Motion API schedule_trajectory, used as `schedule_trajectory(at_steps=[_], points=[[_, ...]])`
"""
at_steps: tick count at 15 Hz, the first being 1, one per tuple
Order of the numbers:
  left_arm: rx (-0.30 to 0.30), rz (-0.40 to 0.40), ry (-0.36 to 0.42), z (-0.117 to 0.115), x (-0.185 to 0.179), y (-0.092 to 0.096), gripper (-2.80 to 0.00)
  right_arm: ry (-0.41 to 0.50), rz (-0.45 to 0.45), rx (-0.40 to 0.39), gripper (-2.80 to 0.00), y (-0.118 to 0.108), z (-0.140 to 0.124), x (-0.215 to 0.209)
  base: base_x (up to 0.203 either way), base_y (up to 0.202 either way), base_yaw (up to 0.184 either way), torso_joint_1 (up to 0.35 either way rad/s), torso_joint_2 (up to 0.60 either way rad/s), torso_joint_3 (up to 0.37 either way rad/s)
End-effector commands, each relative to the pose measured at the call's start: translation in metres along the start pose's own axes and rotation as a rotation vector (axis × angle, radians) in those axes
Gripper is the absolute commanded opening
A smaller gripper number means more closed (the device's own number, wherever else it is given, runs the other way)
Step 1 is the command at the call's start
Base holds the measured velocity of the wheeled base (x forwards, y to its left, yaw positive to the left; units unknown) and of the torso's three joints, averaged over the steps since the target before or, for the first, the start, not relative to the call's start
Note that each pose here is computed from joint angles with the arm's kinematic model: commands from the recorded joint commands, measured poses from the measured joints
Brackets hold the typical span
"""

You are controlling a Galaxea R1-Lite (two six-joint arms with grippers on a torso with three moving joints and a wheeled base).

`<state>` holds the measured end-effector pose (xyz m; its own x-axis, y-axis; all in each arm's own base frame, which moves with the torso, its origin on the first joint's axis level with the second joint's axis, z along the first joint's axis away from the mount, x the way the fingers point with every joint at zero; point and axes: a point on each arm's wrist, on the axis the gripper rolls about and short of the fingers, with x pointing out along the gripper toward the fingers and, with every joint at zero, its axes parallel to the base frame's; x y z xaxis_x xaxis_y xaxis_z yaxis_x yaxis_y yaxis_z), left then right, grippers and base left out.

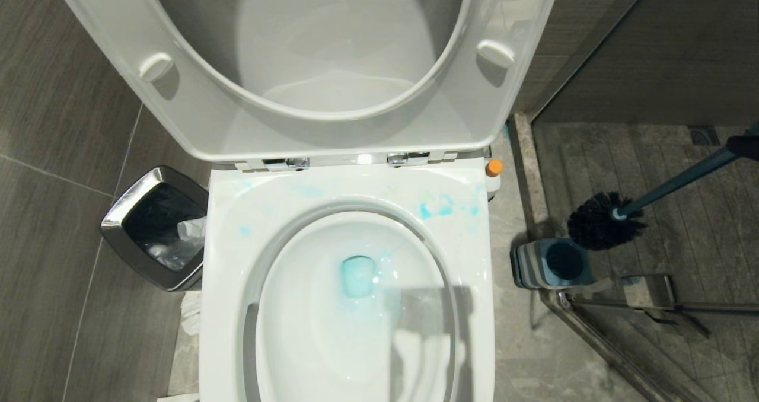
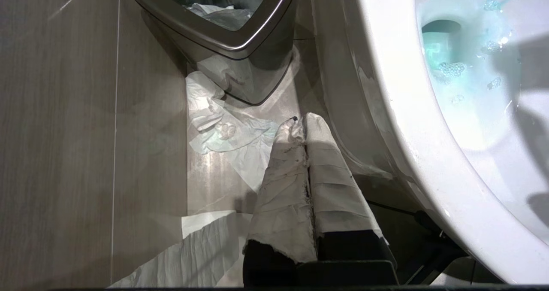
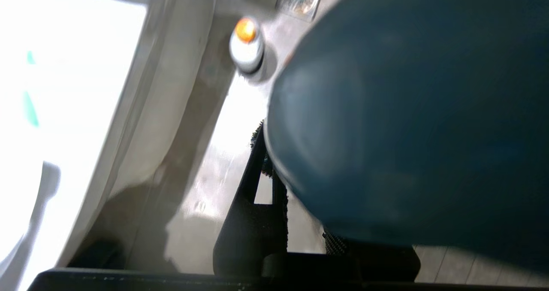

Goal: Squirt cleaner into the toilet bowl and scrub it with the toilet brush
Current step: Scrub the toilet bowl

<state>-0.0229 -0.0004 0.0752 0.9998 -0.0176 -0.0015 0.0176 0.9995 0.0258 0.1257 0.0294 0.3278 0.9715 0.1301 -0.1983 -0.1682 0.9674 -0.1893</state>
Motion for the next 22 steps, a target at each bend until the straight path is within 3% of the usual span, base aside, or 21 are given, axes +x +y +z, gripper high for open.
schedule_trajectory(at_steps=[1, 10, 15, 22], points=[[0.000, -0.001, 0.003, 0.000, 0.000, 0.000, -2.80, 0.007, 0.005, -0.003, -2.80, 0.001, 0.000, 0.000, 0.000, 0.000, 0.000, 0.000, 0.00, 0.000], [0.008, 0.000, 0.006, 0.000, 0.000, 0.000, -2.80, -0.024, 0.005, 0.000, -2.80, 0.000, 0.006, -0.004, 0.000, 0.000, 0.000, 0.000, 0.00, 0.000], [0.007, 0.003, 0.005, 0.000, 0.000, 0.000, -2.80, -0.044, 0.077, -0.016, -2.80, 0.011, 0.013, -0.002, 0.000, 0.000, 0.000, 0.000, 0.00, 0.010], [-0.001, 0.009, 0.003, 0.000, 0.000, 0.000, -2.80, -0.051, 0.087, -0.030, -2.80, 0.021, 0.019, 0.000, 0.000, 0.000, 0.000, 0.003, 0.00, 0.177]])
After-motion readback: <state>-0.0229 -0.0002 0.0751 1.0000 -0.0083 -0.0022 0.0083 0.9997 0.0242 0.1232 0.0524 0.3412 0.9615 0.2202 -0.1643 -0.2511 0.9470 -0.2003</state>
